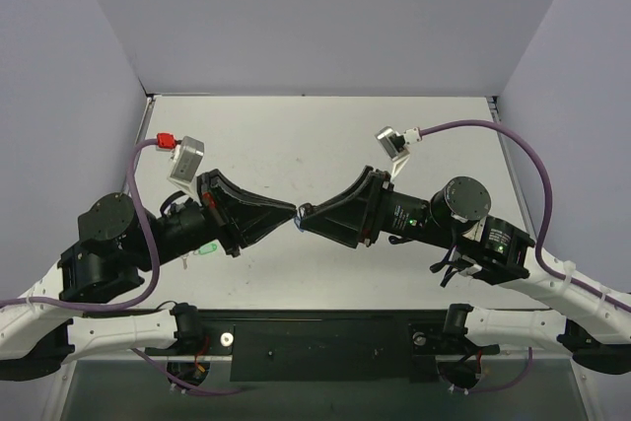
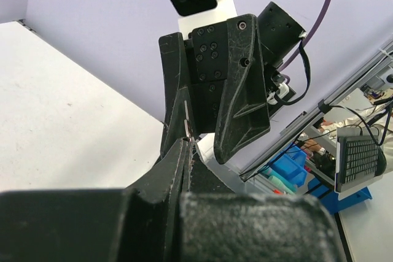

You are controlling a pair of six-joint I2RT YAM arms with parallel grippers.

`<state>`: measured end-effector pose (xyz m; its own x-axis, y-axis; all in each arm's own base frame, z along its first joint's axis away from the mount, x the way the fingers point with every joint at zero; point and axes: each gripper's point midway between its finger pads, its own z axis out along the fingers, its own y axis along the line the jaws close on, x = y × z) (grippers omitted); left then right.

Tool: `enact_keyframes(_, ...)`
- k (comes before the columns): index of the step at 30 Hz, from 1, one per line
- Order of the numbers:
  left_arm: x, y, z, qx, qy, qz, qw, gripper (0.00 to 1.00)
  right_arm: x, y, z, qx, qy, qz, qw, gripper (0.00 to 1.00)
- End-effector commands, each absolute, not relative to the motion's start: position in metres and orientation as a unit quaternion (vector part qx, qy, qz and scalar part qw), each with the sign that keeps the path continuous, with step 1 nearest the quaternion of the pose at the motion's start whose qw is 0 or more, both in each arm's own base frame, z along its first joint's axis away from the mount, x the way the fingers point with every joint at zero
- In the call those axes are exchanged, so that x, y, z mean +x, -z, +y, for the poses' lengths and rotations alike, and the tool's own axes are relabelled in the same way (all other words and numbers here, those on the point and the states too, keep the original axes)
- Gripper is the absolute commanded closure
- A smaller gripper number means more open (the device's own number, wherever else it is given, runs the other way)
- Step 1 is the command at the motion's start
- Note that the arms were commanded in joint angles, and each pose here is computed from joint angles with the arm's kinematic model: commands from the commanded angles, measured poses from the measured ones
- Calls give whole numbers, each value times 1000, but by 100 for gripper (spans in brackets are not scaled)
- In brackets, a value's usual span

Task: Remove the keys from the keyring

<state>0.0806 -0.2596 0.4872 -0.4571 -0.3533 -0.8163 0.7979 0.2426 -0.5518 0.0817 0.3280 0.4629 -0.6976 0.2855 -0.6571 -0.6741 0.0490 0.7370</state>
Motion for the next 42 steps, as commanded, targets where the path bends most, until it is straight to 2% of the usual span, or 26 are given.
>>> enact_keyframes(1, 84, -503, -258, 161, 602, 600, 502, 100, 81, -489, 321, -146, -692, 594, 382, 62)
enact_keyframes(11, 84, -500, -259, 160, 601, 603, 499, 100, 84, -496, 315, -145, -685, 594, 395, 69)
enact_keyframes(16, 84, -497, -259, 160, 601, 605, 497, 100, 85, -495, 316, -147, -680, 599, 396, 78)
enact_keyframes(28, 82, -496, -255, 164, 598, 608, 497, 100, 86, -498, 312, -148, -672, 603, 404, 80)
enact_keyframes(33, 81, -496, -255, 167, 597, 607, 496, 100, 86, -495, 314, -150, -671, 607, 398, 97)
enact_keyframes(35, 81, -493, -258, 171, 595, 612, 492, 100, 85, -494, 315, -152, -671, 607, 397, 100)
enact_keyframes(42, 78, -486, -261, 189, 586, 622, 483, 100, 83, -491, 316, -154, -672, 608, 392, 100)
